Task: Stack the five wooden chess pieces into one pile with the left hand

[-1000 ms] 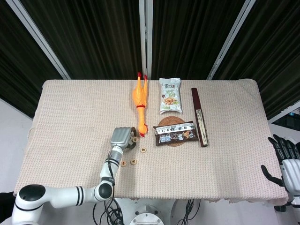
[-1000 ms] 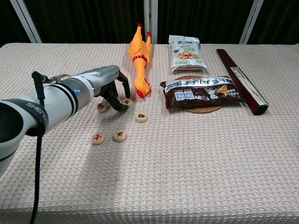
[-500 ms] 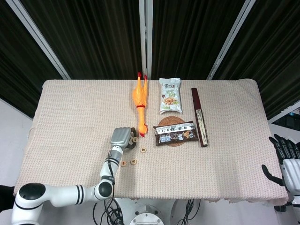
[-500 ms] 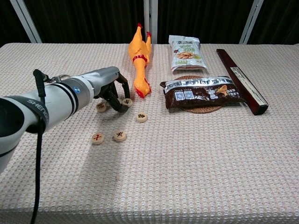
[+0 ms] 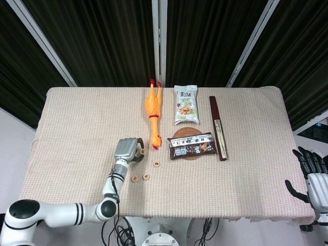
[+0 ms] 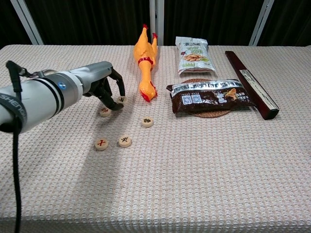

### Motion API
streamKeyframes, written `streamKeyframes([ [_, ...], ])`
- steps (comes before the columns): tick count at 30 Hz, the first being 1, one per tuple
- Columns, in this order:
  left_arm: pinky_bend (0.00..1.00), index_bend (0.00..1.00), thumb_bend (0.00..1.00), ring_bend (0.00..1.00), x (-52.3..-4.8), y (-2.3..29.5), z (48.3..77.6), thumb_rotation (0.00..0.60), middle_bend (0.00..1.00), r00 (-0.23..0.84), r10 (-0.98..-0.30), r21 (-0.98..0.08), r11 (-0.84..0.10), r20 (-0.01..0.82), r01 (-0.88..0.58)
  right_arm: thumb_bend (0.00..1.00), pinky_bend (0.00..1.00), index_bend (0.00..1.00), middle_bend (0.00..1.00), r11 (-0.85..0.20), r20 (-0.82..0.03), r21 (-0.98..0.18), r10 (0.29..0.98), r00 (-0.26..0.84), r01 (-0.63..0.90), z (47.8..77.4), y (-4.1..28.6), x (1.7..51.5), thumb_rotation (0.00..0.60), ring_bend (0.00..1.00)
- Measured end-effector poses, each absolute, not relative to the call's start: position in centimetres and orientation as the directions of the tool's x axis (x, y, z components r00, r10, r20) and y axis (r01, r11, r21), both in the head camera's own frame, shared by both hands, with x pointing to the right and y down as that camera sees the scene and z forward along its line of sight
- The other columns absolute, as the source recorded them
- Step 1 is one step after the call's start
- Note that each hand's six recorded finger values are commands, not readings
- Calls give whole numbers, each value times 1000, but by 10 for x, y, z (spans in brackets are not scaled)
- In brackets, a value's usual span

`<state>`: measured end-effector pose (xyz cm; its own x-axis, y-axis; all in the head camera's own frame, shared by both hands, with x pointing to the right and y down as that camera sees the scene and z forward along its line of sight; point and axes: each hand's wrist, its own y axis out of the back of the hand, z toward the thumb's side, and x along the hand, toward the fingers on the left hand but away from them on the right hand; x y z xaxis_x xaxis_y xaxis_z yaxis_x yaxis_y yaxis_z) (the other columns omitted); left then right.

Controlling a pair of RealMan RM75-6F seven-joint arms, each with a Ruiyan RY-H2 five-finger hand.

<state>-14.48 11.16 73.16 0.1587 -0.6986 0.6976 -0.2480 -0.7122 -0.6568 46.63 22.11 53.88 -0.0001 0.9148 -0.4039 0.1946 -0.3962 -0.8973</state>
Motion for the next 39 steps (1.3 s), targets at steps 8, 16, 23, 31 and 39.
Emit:
streamKeyframes([
  [8, 1000, 503, 310, 1000, -181, 123, 718, 600, 1000, 127, -706, -667, -703, 697, -249, 287, 0, 0, 0, -403, -409, -897, 913, 6, 180, 541, 223, 462, 600, 0],
  [16, 1000, 503, 310, 1000, -187, 127, 723, 600, 1000, 127, -699, -655, -708, 704, -263, 287, 0, 0, 0, -401, -408, -899, 913, 1, 177, 542, 223, 461, 600, 0],
  [23, 1000, 503, 310, 1000, -180, 129, 729, 600, 1000, 146, -699, -654, -709, 700, -264, 290, 0, 0, 0, -399, -406, -898, 914, -5, 184, 541, 221, 464, 600, 0],
  [31, 1000, 502, 310, 1000, -177, 132, 735, 600, 1000, 150, -693, -649, -715, 705, -259, 289, 0, 0, 0, -395, -404, -899, 915, -7, 190, 540, 221, 466, 600, 0],
  [39, 1000, 485, 310, 1000, -176, 132, 735, 600, 1000, 150, -689, -646, -720, 709, -253, 289, 0, 0, 0, -399, -407, -898, 913, -6, 187, 541, 222, 465, 600, 0],
])
